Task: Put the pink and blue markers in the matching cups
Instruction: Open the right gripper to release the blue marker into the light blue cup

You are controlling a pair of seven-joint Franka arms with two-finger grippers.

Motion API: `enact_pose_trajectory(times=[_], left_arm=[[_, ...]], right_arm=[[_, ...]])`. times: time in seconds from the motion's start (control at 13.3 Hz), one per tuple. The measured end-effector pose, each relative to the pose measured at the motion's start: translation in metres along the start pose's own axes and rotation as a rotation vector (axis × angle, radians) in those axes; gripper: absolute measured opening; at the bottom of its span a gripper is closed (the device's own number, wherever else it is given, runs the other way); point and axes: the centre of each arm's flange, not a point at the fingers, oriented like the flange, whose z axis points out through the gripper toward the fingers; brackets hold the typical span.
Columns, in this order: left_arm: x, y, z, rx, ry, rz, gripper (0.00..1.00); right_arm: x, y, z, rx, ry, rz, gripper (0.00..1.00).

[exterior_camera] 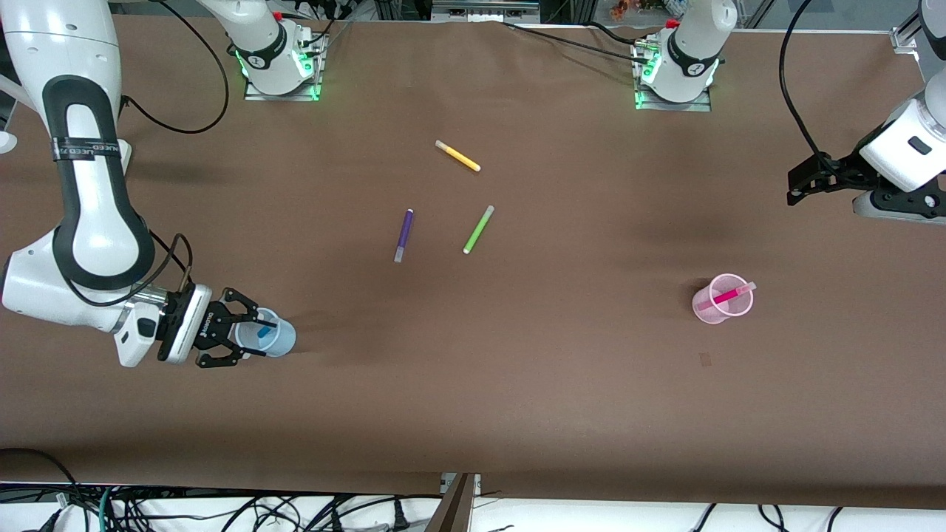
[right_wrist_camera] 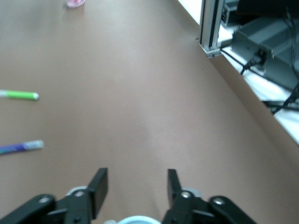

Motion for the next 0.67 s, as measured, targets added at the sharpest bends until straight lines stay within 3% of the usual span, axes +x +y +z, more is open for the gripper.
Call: enact_pose_trajectory(times=[0.22, 0.53, 0.67], left_arm=[[-0.002, -0.003, 0.004, -0.001, -0.016, -0.009, 1.00], [-0.003, -0.006, 0.005, -0.002, -0.022, -0.017, 1.00], [-0.003, -0.006, 0.005, -0.002, -0.022, -0.017, 1.00]], right_arm=[[0.015, 0.000, -0.018, -0.021, -0.075, 0.209, 0.99], [0.057, -0.008, -0.057, -0.098, -0.250, 0.552, 1.00], [0.070, -0.015, -0.069, -0.148, -0.376, 0.697, 1.00]])
